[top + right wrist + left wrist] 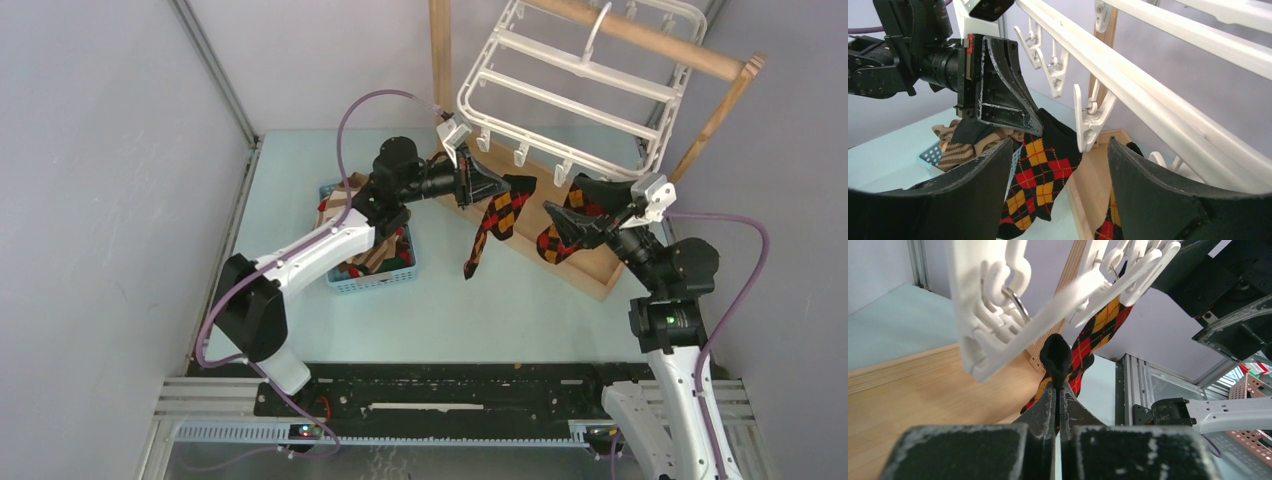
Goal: Clip the socks to the hanger
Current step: Adjust the sock, then open the clamp at the hanger.
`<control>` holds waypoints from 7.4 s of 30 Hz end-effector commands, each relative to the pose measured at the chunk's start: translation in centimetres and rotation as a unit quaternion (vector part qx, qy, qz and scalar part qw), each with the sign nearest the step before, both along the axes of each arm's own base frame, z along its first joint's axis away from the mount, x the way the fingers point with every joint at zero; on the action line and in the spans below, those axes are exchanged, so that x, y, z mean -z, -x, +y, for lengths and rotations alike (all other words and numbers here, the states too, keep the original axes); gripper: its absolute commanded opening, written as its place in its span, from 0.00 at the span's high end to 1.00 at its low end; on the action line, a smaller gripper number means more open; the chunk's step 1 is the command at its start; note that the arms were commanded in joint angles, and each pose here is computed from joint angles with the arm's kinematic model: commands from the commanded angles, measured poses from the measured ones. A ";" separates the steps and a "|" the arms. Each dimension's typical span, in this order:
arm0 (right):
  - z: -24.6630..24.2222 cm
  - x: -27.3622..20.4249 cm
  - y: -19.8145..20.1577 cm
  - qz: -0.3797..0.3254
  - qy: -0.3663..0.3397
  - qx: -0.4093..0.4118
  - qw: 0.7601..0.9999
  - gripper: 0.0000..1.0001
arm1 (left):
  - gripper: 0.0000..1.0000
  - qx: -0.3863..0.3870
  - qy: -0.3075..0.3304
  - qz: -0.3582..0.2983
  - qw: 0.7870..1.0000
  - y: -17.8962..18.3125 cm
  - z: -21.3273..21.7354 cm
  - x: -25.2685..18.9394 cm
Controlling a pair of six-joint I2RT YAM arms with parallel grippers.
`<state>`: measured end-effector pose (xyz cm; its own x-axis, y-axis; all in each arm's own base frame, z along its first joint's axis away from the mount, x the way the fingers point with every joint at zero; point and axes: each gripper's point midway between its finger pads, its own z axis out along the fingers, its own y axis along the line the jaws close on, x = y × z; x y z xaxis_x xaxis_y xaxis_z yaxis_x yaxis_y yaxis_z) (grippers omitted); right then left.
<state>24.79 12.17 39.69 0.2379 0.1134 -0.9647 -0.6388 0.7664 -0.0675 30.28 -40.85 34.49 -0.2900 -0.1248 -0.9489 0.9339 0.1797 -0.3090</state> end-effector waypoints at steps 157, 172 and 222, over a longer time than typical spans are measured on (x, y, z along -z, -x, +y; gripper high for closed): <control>0.3 2.4 8.4 -0.030 0.082 -0.032 0.996 1.00 | 0.22 -0.016 0.071 -0.275 0.959 13.4 2.2 -8.7; -3.9 5.3 5.5 0.044 0.087 0.053 0.994 1.00 | 0.02 0.063 0.121 -0.149 0.979 13.6 -2.0 -11.3; -6.0 6.2 3.1 0.062 0.063 0.096 0.991 1.00 | 0.24 -0.062 0.311 -0.112 0.942 4.4 -6.3 -9.7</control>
